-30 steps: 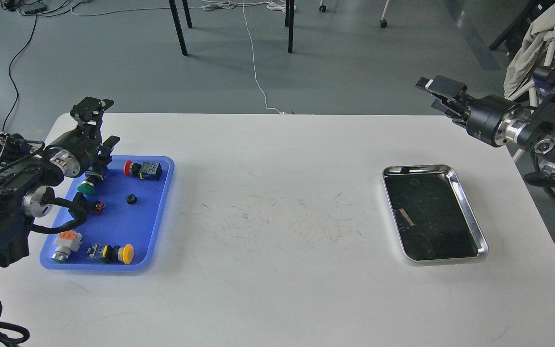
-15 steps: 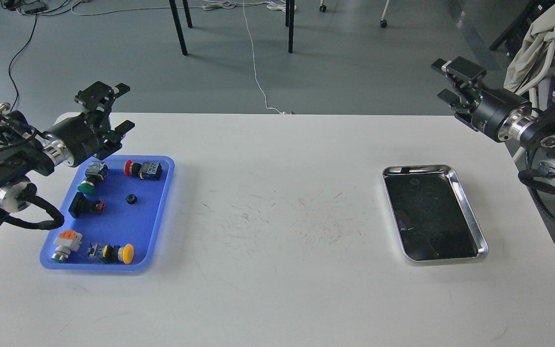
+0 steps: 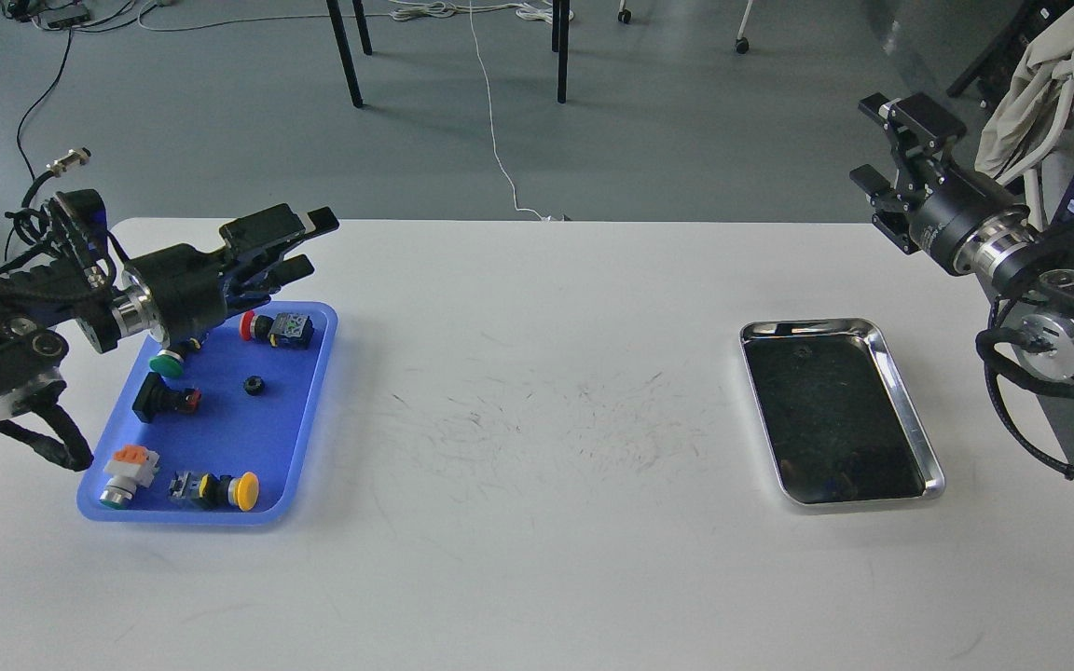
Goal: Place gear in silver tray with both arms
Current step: 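Reach the left gripper down into the blue tray toward a black gear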
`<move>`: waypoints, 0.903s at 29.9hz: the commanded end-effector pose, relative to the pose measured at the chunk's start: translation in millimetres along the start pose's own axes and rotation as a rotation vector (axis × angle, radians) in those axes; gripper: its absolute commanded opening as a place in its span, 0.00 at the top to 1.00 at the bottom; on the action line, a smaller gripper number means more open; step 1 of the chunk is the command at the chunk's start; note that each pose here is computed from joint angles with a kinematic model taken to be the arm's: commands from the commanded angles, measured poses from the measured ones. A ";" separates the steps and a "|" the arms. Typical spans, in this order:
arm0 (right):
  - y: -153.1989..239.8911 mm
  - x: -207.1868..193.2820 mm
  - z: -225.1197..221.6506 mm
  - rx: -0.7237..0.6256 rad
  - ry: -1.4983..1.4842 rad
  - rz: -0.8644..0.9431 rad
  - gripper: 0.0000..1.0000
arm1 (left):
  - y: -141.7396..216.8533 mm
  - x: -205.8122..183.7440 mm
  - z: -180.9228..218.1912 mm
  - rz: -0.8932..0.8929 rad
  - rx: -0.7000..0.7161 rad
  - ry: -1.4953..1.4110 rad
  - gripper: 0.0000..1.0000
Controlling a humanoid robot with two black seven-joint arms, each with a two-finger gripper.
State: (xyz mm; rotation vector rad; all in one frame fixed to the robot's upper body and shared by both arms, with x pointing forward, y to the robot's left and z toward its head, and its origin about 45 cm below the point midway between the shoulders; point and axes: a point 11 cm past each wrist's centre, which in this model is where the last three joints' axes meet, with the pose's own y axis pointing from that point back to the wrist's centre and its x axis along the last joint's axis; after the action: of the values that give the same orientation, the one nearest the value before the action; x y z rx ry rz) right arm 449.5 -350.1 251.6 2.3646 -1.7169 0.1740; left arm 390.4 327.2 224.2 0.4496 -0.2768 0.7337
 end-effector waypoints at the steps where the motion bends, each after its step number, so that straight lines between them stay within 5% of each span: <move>1: -2.1 -5.6 6.5 0.004 -0.034 0.024 0.07 | 5.8 -11.3 -15.4 -0.020 0.053 -0.052 0.02; 27: -11.7 -30.8 15.1 0.031 -0.121 0.077 0.04 | 42.9 -19.1 -73.5 -0.192 0.310 -0.614 0.23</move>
State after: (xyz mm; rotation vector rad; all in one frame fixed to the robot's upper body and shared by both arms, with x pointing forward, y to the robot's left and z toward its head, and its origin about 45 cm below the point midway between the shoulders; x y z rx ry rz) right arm 449.6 -321.8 228.0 2.3854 -1.8608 0.0660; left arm 352.7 373.9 172.0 0.9388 -0.6529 0.4558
